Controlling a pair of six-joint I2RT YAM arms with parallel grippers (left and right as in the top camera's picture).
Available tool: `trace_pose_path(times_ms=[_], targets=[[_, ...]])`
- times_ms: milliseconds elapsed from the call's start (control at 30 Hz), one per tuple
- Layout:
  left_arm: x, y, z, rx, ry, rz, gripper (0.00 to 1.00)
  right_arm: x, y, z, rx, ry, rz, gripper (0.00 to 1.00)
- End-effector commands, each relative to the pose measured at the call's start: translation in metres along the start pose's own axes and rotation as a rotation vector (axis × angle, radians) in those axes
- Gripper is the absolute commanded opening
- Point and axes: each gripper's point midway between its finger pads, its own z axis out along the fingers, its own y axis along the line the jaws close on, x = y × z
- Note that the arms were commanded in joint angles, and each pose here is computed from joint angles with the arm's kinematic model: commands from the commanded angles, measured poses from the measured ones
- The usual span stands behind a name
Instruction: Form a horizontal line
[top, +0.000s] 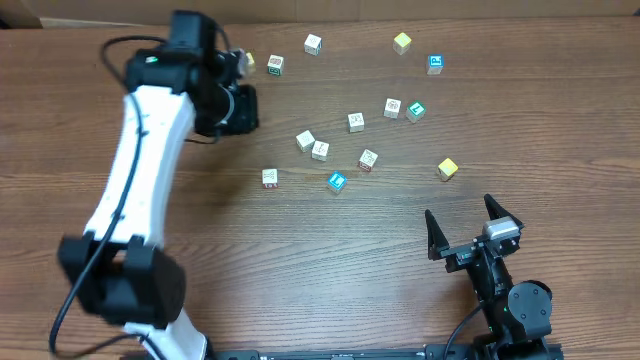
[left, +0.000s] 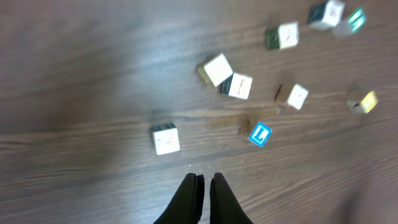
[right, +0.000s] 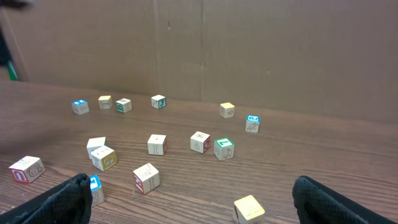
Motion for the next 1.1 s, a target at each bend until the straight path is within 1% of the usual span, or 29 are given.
trace_pose_path(times_ms=[0,133,200,233,267,333,367,400,433,467,533,633,700,800,900,1067], targets=[[0.004,-0.009,0.028,0.01,0.076,-0.046,0.04,0.001,-0.001,0.0,0.003,-0.008,0.005,1.0],[0.012,-0.017,0.06,0.001,0.146,-0.037,0.04,0.001,-0.001,0.0,0.003,-0.008,0.005,1.0],[0.012,-0.022,0.072,-0.002,0.155,-0.02,0.06,0.001,-0.001,0.0,0.003,-0.008,0.005,1.0],[0.012,-0.025,0.077,-0.005,0.154,-0.015,0.17,0.001,-0.001,0.0,0.003,-0.008,0.005,1.0],[0.01,-0.027,0.084,-0.011,0.148,-0.006,0.24,0.001,-0.001,0.0,0.003,-0.008,0.005,1.0],[0.006,-0.029,0.094,-0.031,0.131,0.005,0.3,0.001,-0.001,0.0,0.003,-0.008,0.005,1.0],[0.003,-0.028,0.1,-0.052,0.121,0.0,0.4,0.001,-0.001,0.0,0.003,-0.008,0.005,1.0],[0.001,-0.027,0.105,-0.077,0.108,-0.01,0.44,0.001,-0.001,0.0,0.003,-0.008,0.005,1.0],[-0.001,-0.024,0.11,-0.102,0.099,-0.021,0.4,0.001,-0.001,0.0,0.003,-0.008,0.005,1.0],[-0.003,-0.021,0.115,-0.131,0.087,-0.033,0.39,0.001,-0.001,0.0,0.003,-0.008,0.005,1.0],[-0.007,-0.016,0.123,-0.18,0.065,-0.054,0.38,0.001,-0.001,0.0,0.003,-0.008,0.005,1.0],[-0.014,-0.014,0.135,-0.211,0.035,-0.064,0.37,0.001,-0.001,0.0,0.003,-0.008,0.005,1.0],[-0.019,-0.013,0.139,-0.212,0.016,-0.059,0.4,0.001,-0.001,0.0,0.003,-0.008,0.005,1.0],[-0.027,-0.012,0.144,-0.216,-0.015,-0.063,0.41,0.001,-0.001,0.0,0.003,-0.008,0.005,1.0],[-0.032,-0.015,0.146,-0.207,-0.038,-0.094,0.5,0.001,-0.001,0.0,0.003,-0.008,0.005,1.0],[-0.035,-0.023,0.147,-0.192,-0.062,-0.119,0.52,0.001,-0.001,0.0,0.003,-0.008,0.005,1.0]])
